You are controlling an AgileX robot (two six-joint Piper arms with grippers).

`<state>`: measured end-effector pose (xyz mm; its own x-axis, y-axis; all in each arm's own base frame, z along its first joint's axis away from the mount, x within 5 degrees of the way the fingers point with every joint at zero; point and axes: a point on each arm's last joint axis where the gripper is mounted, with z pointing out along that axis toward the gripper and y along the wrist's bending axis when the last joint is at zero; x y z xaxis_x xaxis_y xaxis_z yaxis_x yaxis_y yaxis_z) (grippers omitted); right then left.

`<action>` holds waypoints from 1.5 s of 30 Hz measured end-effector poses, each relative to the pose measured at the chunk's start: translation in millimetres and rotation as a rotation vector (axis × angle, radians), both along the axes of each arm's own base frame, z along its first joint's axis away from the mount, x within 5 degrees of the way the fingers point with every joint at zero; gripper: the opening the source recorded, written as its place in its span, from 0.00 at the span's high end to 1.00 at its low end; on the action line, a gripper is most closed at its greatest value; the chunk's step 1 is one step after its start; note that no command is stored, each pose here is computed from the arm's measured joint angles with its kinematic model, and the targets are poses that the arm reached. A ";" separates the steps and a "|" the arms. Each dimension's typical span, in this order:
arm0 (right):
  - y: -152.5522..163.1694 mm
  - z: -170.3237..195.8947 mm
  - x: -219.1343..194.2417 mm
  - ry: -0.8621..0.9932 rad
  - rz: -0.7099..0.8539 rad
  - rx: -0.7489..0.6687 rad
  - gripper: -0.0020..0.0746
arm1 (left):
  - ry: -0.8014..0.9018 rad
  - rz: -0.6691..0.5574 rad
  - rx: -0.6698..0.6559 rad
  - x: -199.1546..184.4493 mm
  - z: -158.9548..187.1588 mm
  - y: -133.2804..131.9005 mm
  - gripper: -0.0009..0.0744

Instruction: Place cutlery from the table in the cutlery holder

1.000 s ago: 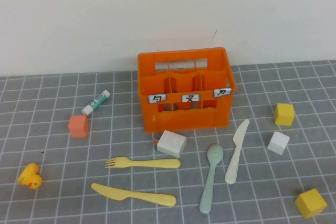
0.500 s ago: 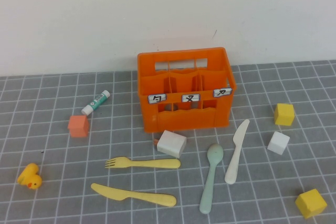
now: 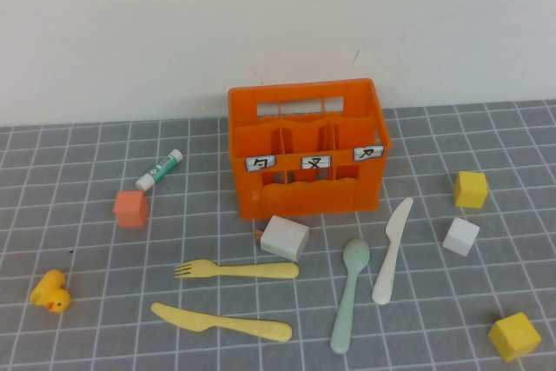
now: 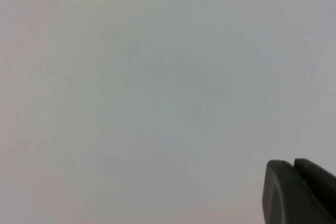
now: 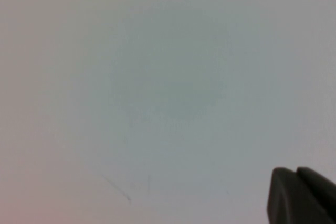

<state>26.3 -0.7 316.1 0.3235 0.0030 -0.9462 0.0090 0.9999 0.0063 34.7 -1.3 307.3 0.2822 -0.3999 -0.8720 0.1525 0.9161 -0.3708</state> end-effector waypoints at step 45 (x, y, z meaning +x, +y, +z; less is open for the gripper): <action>39.5 -91.1 102.4 1.139 0.633 -0.398 0.98 | 1.118 -0.645 -0.269 107.9 -68.1 -63.8 0.99</action>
